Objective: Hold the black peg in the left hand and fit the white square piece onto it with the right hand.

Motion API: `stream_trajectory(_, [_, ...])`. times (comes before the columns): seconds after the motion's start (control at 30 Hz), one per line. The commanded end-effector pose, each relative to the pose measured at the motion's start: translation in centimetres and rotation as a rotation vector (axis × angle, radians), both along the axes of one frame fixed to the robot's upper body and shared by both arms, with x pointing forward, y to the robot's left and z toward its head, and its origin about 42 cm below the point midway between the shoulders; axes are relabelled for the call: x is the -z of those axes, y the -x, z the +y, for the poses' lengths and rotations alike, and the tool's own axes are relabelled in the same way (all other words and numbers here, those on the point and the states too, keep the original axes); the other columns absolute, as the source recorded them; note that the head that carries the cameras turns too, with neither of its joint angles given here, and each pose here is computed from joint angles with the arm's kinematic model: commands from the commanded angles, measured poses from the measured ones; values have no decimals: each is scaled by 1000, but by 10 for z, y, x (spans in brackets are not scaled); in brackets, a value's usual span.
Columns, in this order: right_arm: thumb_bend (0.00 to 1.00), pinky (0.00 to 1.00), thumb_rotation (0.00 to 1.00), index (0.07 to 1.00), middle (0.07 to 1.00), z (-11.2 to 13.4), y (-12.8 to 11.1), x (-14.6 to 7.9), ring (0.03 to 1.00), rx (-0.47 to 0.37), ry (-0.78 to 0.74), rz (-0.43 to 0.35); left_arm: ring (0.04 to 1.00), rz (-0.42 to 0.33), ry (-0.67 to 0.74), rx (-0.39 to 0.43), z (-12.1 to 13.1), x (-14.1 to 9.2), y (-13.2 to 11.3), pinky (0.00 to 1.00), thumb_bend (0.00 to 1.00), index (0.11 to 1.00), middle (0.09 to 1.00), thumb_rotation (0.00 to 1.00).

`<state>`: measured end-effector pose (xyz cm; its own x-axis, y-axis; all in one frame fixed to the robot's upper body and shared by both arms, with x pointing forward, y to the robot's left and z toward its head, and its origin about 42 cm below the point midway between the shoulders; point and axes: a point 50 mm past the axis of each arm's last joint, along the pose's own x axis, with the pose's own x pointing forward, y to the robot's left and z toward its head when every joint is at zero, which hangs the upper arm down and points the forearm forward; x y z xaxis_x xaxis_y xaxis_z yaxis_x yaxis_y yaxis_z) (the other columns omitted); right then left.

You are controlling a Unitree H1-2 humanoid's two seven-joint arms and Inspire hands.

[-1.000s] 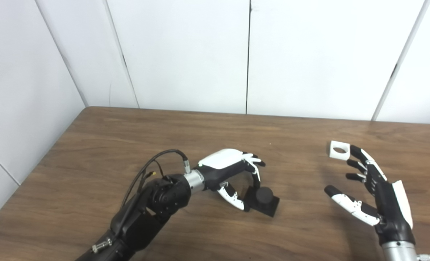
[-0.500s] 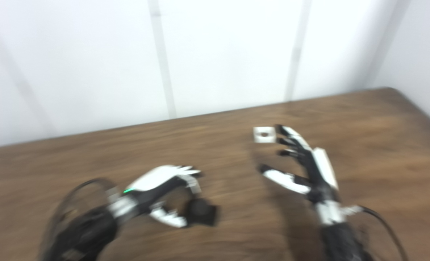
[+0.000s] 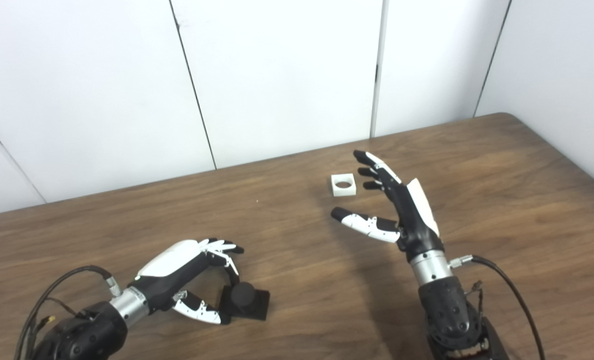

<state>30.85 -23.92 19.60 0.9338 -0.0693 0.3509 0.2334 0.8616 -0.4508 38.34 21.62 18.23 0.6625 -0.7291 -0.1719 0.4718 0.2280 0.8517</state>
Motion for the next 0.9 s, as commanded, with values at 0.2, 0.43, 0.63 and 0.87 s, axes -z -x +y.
stream_trajectory(0.2, [750,728,334,843,886,-19,-34,-45,842,55,217,-68,966,-22,6,2,6,-11,-2,1000,522,491,909,59])
stream_trajectory(0.43, [756,686,326,818,888,-41,-67,-67,855,75,388,17,964,-18,-2,3,6,-11,0,988,522,491,910,59])
stream_trajectory(0.63, [763,720,338,811,923,-56,-93,-86,893,40,594,154,970,-2,4,-2,5,-10,2,998,522,492,913,59])
stream_trajectory(0.87, [805,749,321,811,940,-61,-114,-100,919,-10,736,254,973,3,-16,-9,7,-10,1,986,522,492,921,60])
